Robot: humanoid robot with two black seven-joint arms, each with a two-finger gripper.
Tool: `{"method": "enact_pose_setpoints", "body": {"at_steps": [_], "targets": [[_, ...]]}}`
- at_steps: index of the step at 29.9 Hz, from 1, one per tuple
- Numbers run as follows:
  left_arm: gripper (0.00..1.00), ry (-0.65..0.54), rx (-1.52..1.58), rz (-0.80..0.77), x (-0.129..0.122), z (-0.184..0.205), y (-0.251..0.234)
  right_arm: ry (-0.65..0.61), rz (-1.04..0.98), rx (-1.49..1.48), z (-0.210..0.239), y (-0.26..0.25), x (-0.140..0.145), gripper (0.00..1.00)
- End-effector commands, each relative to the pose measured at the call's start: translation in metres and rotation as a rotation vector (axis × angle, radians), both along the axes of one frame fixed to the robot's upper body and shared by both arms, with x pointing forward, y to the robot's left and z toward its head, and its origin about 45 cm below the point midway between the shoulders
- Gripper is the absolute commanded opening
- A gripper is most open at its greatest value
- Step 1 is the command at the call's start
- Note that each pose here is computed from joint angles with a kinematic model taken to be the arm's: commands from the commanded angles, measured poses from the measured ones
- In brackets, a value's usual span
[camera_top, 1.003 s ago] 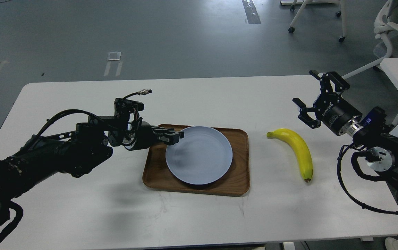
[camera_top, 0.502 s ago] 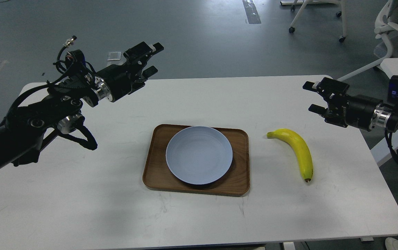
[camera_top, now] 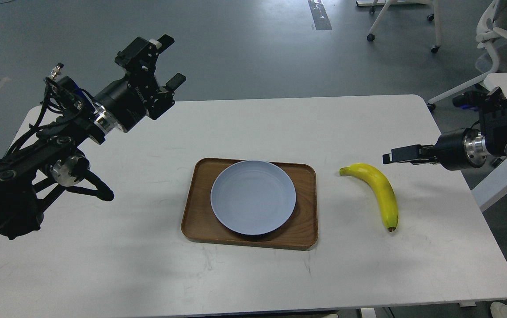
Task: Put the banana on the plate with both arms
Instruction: 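Reach the right gripper down to the yellow banana and grasp it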
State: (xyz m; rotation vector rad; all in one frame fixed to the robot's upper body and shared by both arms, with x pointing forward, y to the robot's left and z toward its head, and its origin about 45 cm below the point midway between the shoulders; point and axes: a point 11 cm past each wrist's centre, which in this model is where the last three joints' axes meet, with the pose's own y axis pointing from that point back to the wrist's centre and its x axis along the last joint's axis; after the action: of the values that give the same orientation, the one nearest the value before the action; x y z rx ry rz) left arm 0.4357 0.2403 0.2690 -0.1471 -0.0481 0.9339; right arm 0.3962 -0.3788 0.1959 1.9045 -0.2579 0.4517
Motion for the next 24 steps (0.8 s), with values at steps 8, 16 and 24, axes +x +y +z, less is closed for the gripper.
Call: {"method": "enact_pose_setpoints", "body": {"at_steps": [8, 16, 24], "targets": [[0.98, 0.000, -0.013, 0.008, -0.001, 0.000, 0.002, 0.080, 0.084, -0.115, -0.037, 0.017, -0.003, 0.99], [0.98, -0.001, -0.011, 0.010, 0.000, 0.000, 0.003, 0.101, 0.099, -0.109, -0.047, 0.024, -0.008, 0.91], [0.98, 0.008, -0.012, 0.012, -0.002, -0.004, 0.003, 0.121, 0.105, -0.116, -0.053, 0.023, -0.014, 0.25]]}}
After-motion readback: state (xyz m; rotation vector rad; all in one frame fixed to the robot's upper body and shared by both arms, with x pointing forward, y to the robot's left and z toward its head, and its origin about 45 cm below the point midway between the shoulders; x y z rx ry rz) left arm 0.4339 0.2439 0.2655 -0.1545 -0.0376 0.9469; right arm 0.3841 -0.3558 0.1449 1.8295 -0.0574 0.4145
